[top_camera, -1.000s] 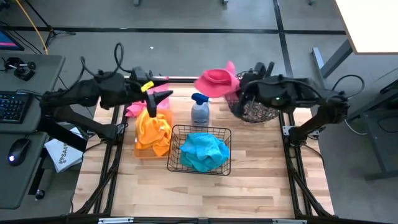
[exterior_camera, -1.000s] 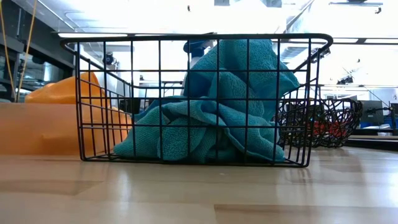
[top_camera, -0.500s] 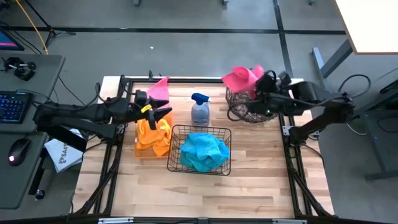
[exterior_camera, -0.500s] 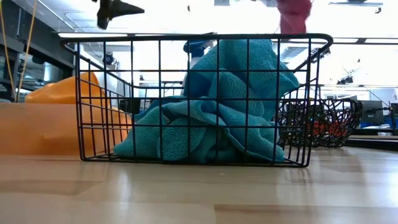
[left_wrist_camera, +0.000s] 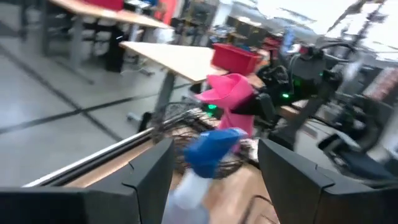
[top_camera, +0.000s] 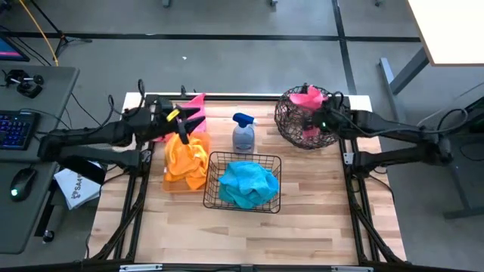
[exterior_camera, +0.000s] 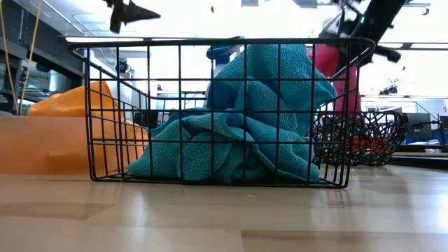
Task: Sort microfiber towel by color & place in baskets
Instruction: Put the bottom pink towel into the top wire basket, then put the pink towel into the top basket
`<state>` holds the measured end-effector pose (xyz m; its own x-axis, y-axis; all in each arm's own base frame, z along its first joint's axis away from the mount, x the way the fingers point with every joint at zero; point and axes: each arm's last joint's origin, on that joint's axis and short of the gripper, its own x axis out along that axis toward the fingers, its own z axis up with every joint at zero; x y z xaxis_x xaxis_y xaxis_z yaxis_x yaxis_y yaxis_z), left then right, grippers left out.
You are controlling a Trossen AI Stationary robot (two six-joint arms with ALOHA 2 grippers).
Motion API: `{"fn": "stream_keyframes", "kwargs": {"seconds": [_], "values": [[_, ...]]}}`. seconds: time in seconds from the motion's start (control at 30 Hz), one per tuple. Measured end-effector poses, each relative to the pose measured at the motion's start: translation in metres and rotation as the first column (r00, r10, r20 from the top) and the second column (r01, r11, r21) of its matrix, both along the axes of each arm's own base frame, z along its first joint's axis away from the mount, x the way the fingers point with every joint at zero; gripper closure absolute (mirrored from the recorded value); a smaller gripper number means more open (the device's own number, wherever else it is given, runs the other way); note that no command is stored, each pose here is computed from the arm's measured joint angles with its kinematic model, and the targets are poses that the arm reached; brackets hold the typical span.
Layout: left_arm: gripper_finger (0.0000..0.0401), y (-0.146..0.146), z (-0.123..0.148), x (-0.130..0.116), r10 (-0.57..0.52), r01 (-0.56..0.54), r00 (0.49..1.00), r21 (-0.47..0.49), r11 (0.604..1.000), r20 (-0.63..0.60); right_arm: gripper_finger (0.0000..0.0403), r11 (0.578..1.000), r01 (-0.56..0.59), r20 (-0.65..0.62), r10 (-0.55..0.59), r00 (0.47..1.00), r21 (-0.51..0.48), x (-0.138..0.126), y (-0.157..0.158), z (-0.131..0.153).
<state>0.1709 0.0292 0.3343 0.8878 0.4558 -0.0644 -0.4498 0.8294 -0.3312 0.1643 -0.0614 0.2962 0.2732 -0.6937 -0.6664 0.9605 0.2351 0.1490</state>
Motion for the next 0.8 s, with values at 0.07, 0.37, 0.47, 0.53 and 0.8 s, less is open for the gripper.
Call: {"fn": "stream_keyframes", "kwargs": {"seconds": [0.07, 0.37, 0.47, 0.53, 0.8], "values": [[0.0185, 0.011, -0.004, 0.004, 0.038, -0.039, 0.999, -0.026, 0.999, -0.01, 0.04, 0.999, 0.016, -0.032, -0.015, 0.999, 0.028, -0.002, -0.015, -0.012], [0.0186, 0.061, -0.02, 0.025, 0.136, -0.156, 0.984, -0.184, 0.97, -0.114, 0.0264, 0.975, -0.108, -0.013, 0.113, 0.994, 0.195, -0.009, -0.074, -0.052], [0.0186, 0.074, -0.013, 0.035, 0.122, -0.174, 0.963, -0.207, 0.963, -0.242, 0.0195, 0.962, -0.137, -0.002, 0.141, 0.99, 0.238, -0.012, -0.083, -0.054], [0.0186, 0.08, -0.004, 0.042, 0.111, -0.179, 0.938, -0.185, 0.966, -0.329, 0.0153, 0.946, -0.193, 0.027, 0.193, 0.981, 0.262, -0.012, -0.085, -0.051], [0.0186, 0.133, 0.013, 0.058, 0.053, -0.197, 0.705, -0.124, 0.973, -0.707, 0.0071, 0.9, -0.278, 0.127, 0.249, 0.96, 0.335, -0.014, -0.085, -0.017]]}}
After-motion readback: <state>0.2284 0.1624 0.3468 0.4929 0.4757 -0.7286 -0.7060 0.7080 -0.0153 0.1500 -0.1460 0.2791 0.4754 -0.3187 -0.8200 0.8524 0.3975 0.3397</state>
